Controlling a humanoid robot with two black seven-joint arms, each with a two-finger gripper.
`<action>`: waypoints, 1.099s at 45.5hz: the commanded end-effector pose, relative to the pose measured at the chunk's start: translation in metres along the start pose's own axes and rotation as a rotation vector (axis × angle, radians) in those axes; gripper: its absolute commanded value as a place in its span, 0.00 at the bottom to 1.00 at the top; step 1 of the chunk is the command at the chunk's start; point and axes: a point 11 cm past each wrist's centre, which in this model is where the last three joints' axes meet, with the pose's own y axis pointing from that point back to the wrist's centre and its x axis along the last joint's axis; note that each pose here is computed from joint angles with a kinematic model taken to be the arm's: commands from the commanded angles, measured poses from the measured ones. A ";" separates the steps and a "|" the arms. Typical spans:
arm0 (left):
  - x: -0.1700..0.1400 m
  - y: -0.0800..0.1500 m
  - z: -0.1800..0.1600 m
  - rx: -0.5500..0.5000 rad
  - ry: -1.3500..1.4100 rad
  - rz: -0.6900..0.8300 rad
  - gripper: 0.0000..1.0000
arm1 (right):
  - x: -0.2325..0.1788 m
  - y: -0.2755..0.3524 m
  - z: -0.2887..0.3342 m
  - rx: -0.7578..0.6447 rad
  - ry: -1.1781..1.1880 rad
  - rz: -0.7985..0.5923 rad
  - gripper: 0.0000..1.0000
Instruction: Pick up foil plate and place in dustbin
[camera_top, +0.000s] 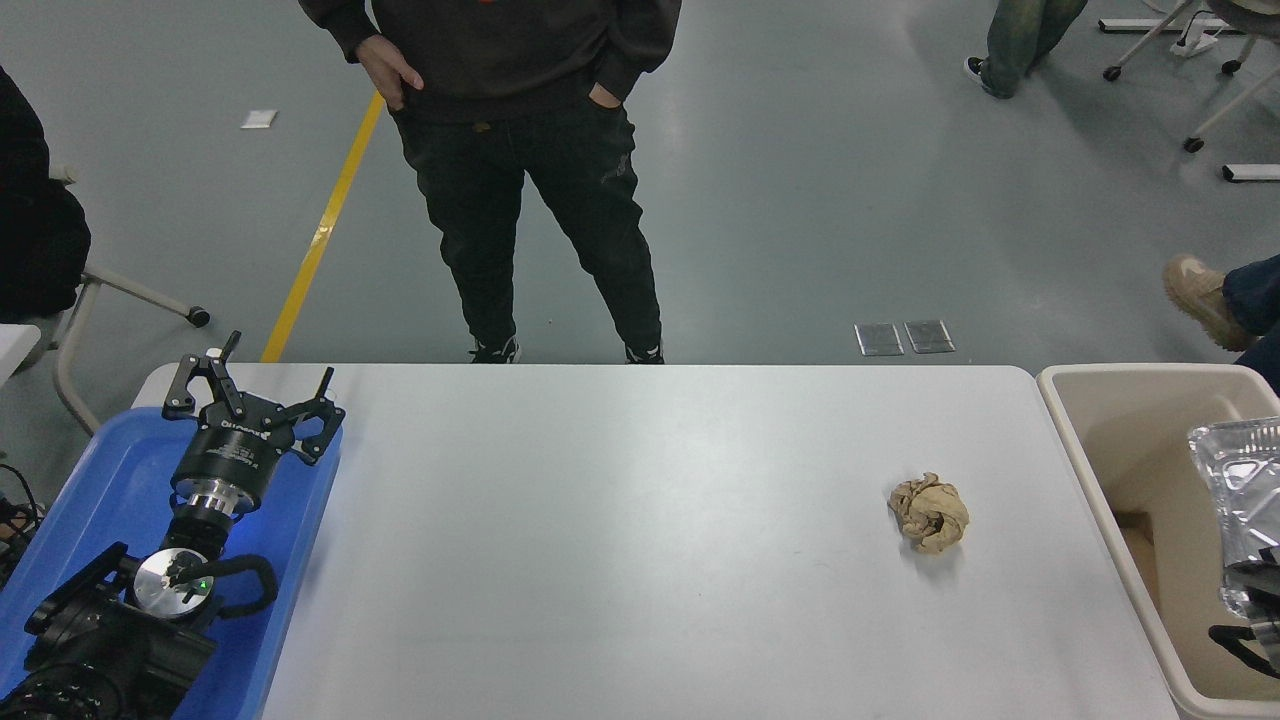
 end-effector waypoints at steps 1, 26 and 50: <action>0.000 0.000 0.000 0.001 0.000 0.000 0.99 | -0.008 -0.001 0.003 -0.001 -0.004 -0.008 0.08; 0.000 0.000 0.000 0.003 -0.001 0.000 0.99 | 0.036 0.028 -0.077 0.182 0.140 0.011 1.00; -0.001 -0.001 0.000 0.004 -0.002 -0.002 0.99 | 0.063 0.233 -0.213 0.552 0.693 -0.368 1.00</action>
